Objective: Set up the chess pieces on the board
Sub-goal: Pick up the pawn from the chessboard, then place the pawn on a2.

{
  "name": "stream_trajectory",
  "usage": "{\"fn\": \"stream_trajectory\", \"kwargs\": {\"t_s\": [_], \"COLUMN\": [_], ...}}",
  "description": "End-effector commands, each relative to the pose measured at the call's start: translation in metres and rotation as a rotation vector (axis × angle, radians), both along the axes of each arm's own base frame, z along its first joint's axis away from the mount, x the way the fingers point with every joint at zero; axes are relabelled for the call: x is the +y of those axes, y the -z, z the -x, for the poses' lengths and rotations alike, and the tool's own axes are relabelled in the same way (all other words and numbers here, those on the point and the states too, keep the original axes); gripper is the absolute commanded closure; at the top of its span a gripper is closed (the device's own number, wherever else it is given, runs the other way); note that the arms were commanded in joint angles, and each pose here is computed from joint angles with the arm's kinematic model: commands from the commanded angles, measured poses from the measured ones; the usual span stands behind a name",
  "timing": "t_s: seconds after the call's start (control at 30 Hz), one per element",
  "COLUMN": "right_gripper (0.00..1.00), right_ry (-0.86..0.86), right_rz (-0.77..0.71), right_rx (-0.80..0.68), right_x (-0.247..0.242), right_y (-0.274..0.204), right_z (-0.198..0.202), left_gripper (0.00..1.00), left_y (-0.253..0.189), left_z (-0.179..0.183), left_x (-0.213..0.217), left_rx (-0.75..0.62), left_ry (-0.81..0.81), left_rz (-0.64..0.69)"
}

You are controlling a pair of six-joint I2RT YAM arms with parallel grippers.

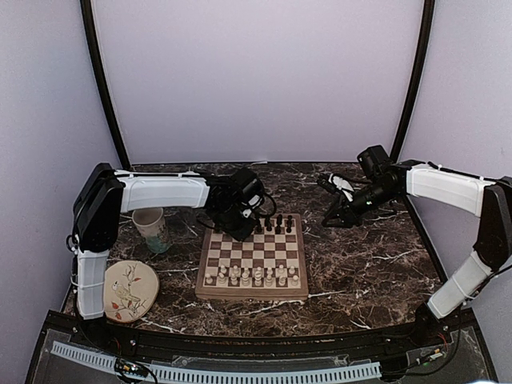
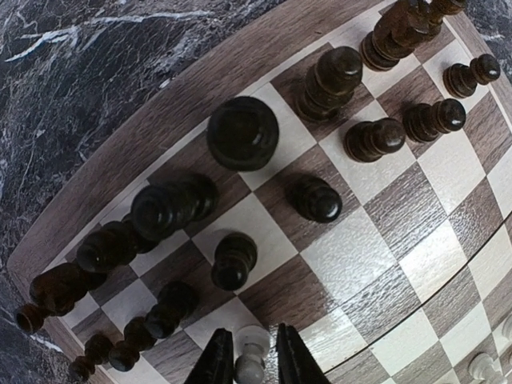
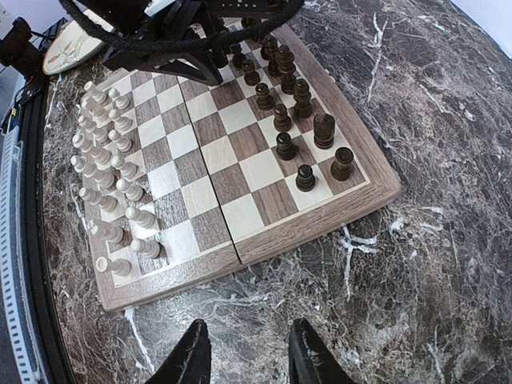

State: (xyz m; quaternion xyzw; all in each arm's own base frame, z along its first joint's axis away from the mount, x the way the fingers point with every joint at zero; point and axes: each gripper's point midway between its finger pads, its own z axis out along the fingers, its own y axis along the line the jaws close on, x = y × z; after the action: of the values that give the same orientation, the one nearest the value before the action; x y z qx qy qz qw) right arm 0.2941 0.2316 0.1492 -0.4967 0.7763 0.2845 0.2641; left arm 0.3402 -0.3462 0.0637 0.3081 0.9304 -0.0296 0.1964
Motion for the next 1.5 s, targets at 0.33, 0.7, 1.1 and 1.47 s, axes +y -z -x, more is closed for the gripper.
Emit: {"fn": "stream_trajectory", "kwargs": {"t_s": [0.33, 0.7, 1.1, 1.47], "right_gripper": [0.66, 0.66, 0.66, 0.67], "right_ry": [-0.005, -0.007, -0.01, -0.009], "right_rz": [0.006, 0.011, 0.018, 0.021], "right_rx": [-0.019, -0.013, -0.017, -0.017], "right_x": [0.001, 0.001, 0.002, 0.002], "right_y": [-0.002, 0.0, 0.0, 0.001], "right_z": [-0.007, -0.006, -0.005, -0.005], "left_gripper": [0.95, 0.94, 0.94, 0.93], "left_y": [-0.017, -0.052, -0.024, -0.006], "left_z": [0.025, 0.074, 0.111, 0.114], "left_x": [0.008, 0.045, 0.073, 0.071], "left_rx": [0.081, 0.099, 0.193, 0.231], "left_ry": [0.047, 0.074, 0.063, 0.075], "left_rz": [0.004, 0.081, 0.061, 0.045]}}
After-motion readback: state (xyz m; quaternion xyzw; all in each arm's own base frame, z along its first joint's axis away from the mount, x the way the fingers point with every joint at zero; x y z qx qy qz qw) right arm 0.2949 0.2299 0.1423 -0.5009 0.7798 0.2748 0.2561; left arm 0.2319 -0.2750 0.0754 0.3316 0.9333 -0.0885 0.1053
